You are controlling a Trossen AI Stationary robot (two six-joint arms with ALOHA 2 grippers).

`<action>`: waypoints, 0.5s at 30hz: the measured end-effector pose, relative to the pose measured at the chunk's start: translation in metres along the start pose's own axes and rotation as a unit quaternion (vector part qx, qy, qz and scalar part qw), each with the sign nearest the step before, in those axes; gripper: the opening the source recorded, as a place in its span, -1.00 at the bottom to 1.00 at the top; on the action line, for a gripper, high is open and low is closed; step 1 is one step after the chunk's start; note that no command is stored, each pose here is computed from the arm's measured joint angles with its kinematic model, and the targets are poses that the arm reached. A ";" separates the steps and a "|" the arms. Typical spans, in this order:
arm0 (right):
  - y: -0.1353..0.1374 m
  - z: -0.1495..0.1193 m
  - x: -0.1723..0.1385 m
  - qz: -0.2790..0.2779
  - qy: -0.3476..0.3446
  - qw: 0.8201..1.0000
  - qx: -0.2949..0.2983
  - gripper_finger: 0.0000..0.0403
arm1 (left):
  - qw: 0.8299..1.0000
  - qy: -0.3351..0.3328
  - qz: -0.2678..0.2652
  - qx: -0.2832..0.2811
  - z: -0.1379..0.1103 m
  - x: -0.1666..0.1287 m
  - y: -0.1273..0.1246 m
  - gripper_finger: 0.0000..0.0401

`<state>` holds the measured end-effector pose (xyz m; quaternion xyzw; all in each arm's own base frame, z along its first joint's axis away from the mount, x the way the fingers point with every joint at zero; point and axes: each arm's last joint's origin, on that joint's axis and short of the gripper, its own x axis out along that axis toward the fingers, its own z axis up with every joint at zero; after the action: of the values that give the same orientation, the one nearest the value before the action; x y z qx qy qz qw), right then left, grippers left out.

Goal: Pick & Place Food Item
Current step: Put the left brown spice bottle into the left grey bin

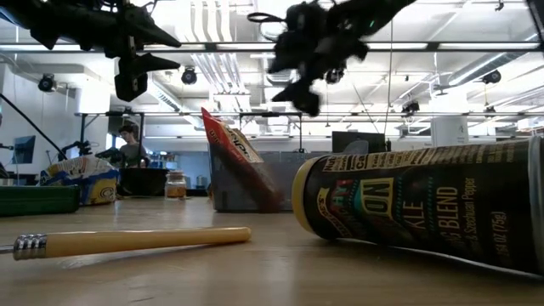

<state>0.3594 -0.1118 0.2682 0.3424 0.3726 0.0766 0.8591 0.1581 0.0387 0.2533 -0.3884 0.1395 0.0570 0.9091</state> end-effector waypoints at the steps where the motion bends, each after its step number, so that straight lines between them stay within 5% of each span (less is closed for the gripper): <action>1: 0.006 -0.006 -0.007 -0.025 0.014 1.000 0.010 0.16 | 1.000 0.000 0.000 0.000 0.000 0.000 0.000 -0.24; 9: 0.061 -0.054 -0.049 -0.117 0.093 0.985 0.083 0.16 | 1.000 0.000 0.000 0.005 0.000 0.000 0.000 -0.24; 15: 0.099 -0.089 -0.037 -0.165 0.152 0.975 0.010 0.16 | 1.000 0.001 0.001 0.008 0.000 0.000 0.000 -0.24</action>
<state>0.2836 -0.0040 0.3108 0.2696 0.5507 -0.0186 0.7898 0.1581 0.0387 0.2530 -0.3809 0.1409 0.0561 0.9121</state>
